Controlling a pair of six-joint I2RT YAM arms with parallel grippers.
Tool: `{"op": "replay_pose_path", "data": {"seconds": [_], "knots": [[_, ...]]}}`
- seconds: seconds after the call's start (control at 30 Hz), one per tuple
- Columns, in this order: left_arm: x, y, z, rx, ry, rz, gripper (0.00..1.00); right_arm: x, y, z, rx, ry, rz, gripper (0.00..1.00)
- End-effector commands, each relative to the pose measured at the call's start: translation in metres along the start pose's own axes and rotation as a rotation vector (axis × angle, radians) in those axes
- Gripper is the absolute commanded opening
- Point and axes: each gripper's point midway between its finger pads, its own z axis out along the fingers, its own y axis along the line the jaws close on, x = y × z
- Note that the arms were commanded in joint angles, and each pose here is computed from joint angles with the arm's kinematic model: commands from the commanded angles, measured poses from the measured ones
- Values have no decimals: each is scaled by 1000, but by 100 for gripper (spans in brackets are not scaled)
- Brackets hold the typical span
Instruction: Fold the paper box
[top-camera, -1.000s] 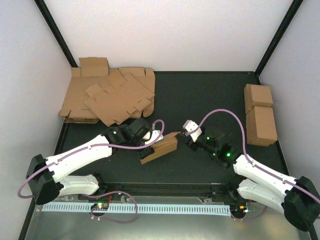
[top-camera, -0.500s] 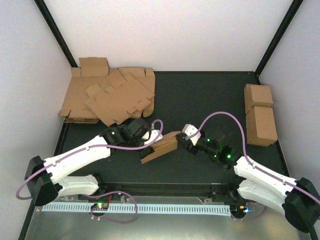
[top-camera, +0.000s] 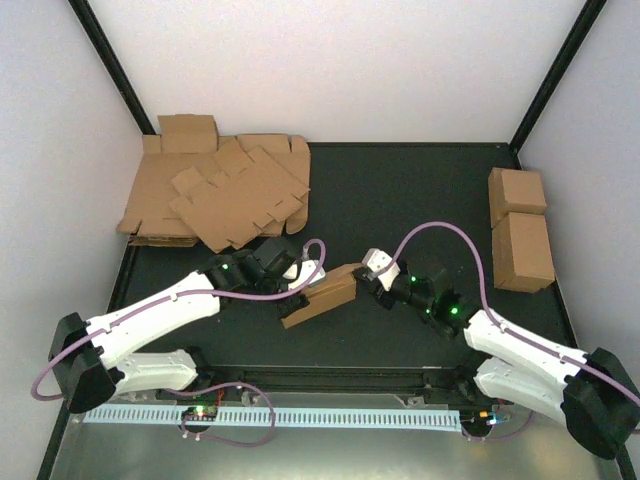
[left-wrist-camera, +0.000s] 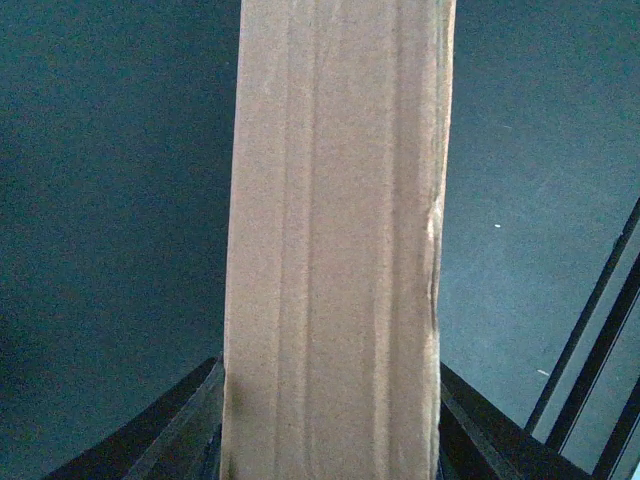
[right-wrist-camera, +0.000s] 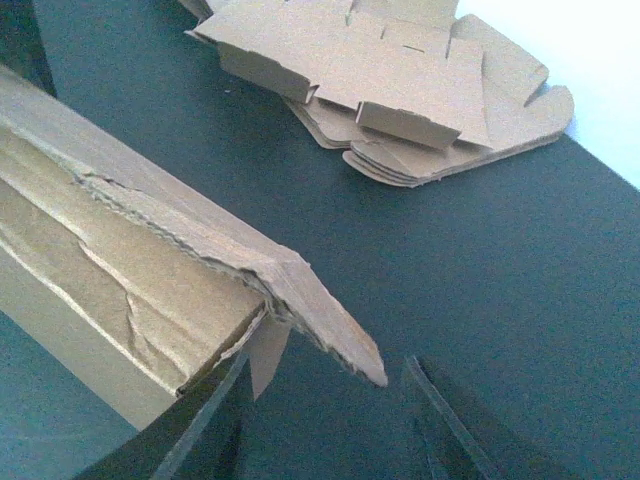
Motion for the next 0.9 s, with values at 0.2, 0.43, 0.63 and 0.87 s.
{"op": "replay_pose_path", "data": {"seconds": [0.2,0.43,0.63,0.87], "knots": [[-8,-4,-2,22,-34,25,49,-31,-1,1,-29,-75,-18,29],[-9,1,1,-4,-23,20,48,-26,1,1,-55,-10,31,2],[-8,1,8,-4,-9,-1,47,-30,8,0,-104,11,139,2],[-7,-1,23,-9,30,-16,45,-23,11,0,-123,91,225,2]]}}
